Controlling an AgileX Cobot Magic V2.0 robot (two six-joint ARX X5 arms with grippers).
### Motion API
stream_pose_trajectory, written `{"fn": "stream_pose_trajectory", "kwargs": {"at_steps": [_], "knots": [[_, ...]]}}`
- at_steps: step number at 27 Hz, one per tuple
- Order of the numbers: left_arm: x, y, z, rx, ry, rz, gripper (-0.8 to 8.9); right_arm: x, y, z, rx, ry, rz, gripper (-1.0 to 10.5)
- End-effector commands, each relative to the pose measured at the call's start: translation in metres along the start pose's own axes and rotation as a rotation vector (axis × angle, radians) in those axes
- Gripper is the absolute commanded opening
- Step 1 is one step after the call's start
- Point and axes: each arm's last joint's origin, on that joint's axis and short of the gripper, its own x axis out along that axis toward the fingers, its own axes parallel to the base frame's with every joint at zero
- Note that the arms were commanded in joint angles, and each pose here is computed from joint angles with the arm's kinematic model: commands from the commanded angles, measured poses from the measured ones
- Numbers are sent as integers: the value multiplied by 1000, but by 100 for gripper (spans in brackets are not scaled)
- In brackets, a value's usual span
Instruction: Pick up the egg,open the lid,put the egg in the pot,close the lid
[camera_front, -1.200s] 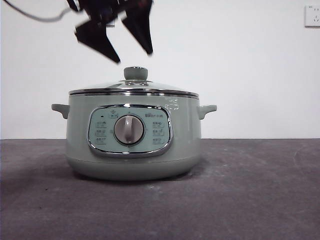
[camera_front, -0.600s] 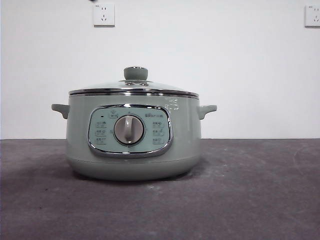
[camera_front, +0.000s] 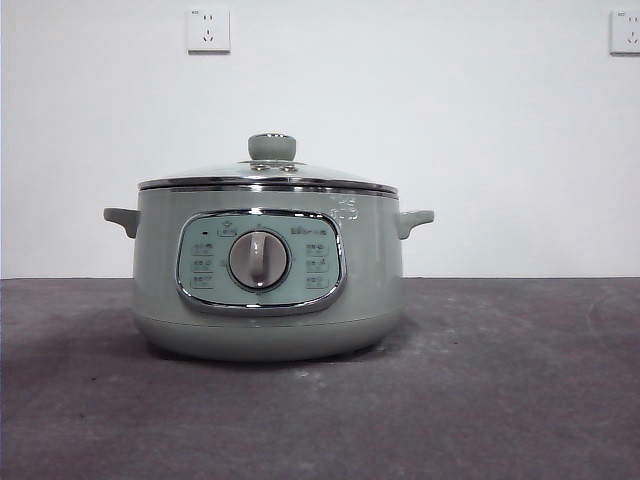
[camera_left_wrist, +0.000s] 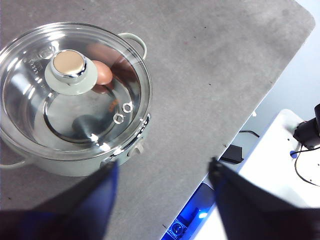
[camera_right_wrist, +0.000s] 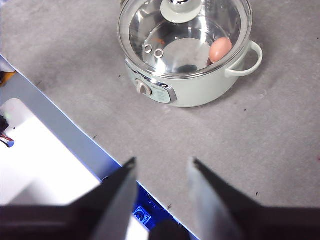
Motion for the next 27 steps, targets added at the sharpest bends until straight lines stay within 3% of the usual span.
{"fn": "stream_pose_trajectory", "kwargs": {"at_steps": [1, 21, 27], "knots": [[0, -1, -4, -12, 35, -7, -4, 1, 0, -1, 6, 17, 0, 1], [0, 0, -3, -7, 33, 3, -6, -2, 1, -2, 25, 8, -1, 1], [-7, 8, -4, 10, 19, 206, -4, -2, 1, -2, 25, 7, -1, 1]]}}
